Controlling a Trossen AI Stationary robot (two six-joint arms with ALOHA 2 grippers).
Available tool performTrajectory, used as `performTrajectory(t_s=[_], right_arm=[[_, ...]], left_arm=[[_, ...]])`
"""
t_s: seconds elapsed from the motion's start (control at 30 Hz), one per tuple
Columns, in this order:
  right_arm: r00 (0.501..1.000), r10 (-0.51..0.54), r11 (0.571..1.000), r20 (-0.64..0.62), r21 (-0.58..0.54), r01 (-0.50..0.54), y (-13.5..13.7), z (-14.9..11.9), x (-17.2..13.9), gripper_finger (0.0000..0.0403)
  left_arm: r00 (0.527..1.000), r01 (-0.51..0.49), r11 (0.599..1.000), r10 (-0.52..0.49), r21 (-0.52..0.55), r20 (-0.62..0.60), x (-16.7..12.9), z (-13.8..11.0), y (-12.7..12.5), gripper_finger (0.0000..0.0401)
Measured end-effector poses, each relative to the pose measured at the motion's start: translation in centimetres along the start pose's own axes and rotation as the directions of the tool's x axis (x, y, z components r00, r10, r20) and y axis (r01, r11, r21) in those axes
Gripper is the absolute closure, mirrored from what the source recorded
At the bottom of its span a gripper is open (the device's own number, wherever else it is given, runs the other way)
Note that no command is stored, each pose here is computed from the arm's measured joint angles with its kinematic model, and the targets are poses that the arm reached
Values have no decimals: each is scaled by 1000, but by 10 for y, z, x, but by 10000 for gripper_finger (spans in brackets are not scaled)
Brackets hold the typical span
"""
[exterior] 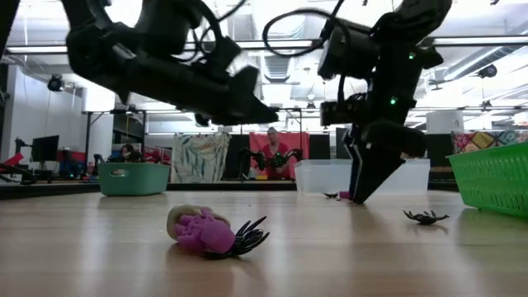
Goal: Sort Halloween decoration
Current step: Put the black spider toy into the white bin
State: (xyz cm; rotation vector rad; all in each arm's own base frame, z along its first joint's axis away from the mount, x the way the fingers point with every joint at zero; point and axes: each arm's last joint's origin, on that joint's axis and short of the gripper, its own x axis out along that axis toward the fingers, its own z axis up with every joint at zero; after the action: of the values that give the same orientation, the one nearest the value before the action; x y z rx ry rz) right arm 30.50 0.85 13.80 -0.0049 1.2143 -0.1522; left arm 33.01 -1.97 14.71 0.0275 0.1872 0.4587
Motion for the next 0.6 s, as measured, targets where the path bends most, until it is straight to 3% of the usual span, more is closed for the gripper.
performTrajectory(t_s=[0.33, 0.6], right_arm=[[998, -22, 1000, -54, -19, 21, 1, 10, 9, 223], [999, -4, 1000, -42, -29, 3, 0, 11, 6, 310]], left_arm=[[999, 3, 999, -1, -49, 42, -19, 0, 11, 357], [999, 4, 999, -1, -52, 47, -18, 0, 10, 357]])
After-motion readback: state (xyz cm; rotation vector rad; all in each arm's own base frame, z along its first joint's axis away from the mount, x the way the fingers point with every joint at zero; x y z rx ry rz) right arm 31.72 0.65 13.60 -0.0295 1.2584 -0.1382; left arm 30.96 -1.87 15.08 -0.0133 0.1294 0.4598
